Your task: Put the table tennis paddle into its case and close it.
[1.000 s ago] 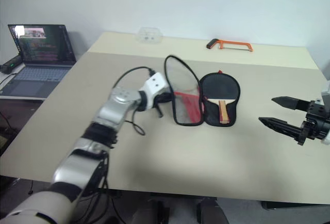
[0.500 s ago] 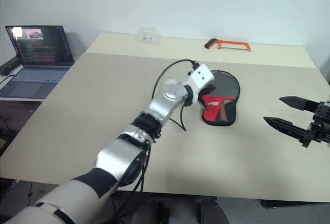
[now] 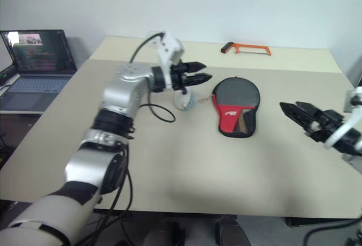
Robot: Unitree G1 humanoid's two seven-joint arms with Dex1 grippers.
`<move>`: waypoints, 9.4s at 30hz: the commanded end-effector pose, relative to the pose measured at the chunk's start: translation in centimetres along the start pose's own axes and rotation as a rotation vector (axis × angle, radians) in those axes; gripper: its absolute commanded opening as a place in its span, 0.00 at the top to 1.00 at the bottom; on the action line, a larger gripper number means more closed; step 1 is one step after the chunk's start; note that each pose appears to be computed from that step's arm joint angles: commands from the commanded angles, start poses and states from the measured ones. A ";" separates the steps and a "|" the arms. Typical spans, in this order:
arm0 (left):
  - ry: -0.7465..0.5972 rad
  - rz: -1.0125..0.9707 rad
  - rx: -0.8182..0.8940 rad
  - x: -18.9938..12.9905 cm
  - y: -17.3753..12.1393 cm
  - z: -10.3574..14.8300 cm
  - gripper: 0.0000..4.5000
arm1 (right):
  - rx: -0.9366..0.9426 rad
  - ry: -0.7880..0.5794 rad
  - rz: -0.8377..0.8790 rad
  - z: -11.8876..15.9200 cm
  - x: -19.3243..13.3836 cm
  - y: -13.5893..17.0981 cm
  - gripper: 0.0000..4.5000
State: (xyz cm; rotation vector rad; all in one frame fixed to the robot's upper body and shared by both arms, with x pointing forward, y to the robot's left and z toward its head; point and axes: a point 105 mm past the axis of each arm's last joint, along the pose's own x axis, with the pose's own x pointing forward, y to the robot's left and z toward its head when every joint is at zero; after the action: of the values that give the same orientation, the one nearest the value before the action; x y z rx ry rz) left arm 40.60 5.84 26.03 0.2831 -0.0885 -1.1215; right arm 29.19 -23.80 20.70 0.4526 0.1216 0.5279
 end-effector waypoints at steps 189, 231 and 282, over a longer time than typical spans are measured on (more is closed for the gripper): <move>0.362 0.217 -0.096 0.0 -0.5 -9.8 0.00 | -0.468 0.302 0.076 -19.1 11.1 5.5 0.01; 0.596 0.392 0.138 4.8 -0.2 -14.8 0.85 | -0.497 0.340 0.090 -20.3 11.1 6.3 0.00; 0.401 -0.159 0.988 17.9 -14.7 -7.5 0.85 | -0.528 0.374 0.044 -20.9 9.8 6.7 0.00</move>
State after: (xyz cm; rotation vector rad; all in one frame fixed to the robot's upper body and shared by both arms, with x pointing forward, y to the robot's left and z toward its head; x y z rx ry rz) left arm 41.55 -9.51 15.25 1.4254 -0.1807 -0.8875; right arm 30.18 -5.17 7.20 -0.1741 0.2282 0.6623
